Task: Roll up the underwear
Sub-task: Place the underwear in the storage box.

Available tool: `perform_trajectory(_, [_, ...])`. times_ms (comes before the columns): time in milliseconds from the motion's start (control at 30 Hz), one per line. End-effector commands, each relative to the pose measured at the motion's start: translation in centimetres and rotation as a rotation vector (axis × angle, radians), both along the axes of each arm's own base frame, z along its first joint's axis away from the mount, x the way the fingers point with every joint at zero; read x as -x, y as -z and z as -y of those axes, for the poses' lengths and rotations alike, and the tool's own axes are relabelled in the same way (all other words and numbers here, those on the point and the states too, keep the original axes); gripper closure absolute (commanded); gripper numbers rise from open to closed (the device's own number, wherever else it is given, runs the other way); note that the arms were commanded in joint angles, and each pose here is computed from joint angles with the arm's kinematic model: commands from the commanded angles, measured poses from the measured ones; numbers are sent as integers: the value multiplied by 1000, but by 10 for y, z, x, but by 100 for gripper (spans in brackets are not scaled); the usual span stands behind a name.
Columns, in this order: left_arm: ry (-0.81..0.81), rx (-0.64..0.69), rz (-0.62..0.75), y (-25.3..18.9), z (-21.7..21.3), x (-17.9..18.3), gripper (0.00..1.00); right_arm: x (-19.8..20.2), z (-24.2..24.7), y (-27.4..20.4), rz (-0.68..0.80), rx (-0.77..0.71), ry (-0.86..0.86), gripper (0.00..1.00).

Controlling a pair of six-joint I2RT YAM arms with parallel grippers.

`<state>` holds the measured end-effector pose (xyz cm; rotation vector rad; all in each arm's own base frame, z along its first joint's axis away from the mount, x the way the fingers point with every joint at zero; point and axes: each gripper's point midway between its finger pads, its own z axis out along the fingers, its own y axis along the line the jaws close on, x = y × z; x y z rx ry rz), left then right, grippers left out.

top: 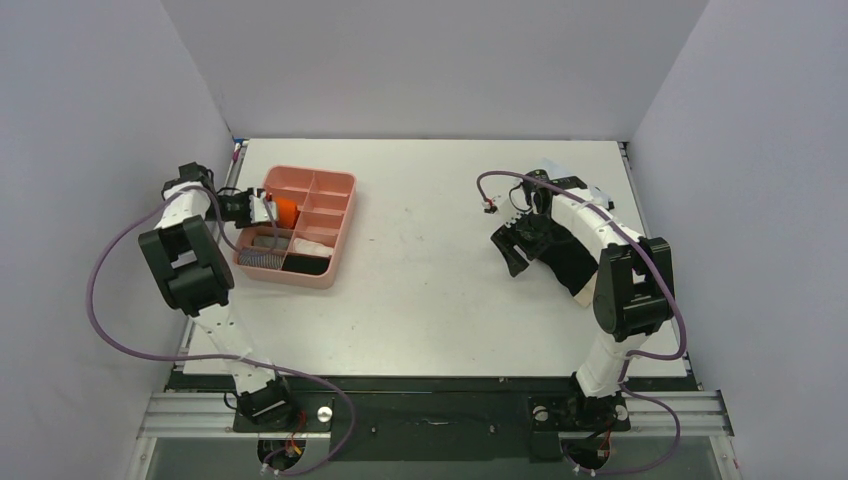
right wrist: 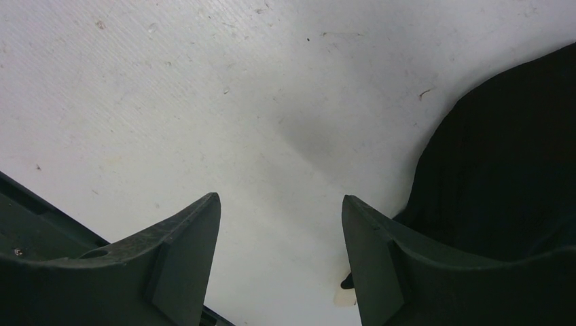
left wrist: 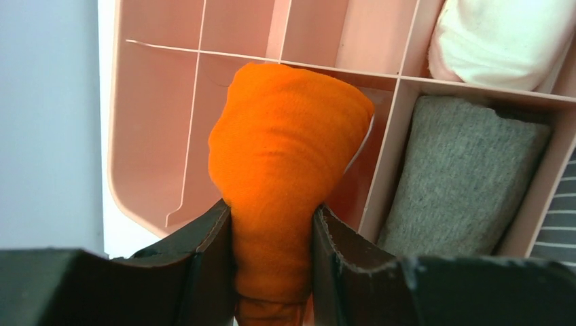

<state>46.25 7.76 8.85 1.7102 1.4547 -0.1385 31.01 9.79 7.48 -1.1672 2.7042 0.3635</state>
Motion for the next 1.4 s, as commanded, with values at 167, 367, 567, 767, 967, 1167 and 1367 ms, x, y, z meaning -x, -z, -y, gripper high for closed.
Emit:
perform_trajectory(167, [103, -55, -85, 5, 7, 1, 100, -9, 5, -12, 38, 17, 29, 38])
perform_trajectory(367, [146, -94, -115, 14, 7, 8, 100, -10, 6, -13, 38, 22, 31, 38])
perform_trajectory(567, [169, -150, -150, 27, 5, 12, 100, -10, 5, -12, 26, 18, 30, 38])
perform_trajectory(767, [193, -184, -161, 36, 4, 15, 100, -10, 5, -10, 21, 21, 30, 38])
perform_trajectory(967, [238, -213, -203, 45, 5, 24, 100, -11, 4, -8, 16, 20, 31, 38])
perform_trajectory(1167, [241, -207, -244, 53, 10, 23, 100, -9, 5, -8, 15, 25, 32, 38])
perform_trajectory(1367, [216, -197, -257, 51, 9, 17, 94, -8, 6, -8, 15, 29, 32, 38])
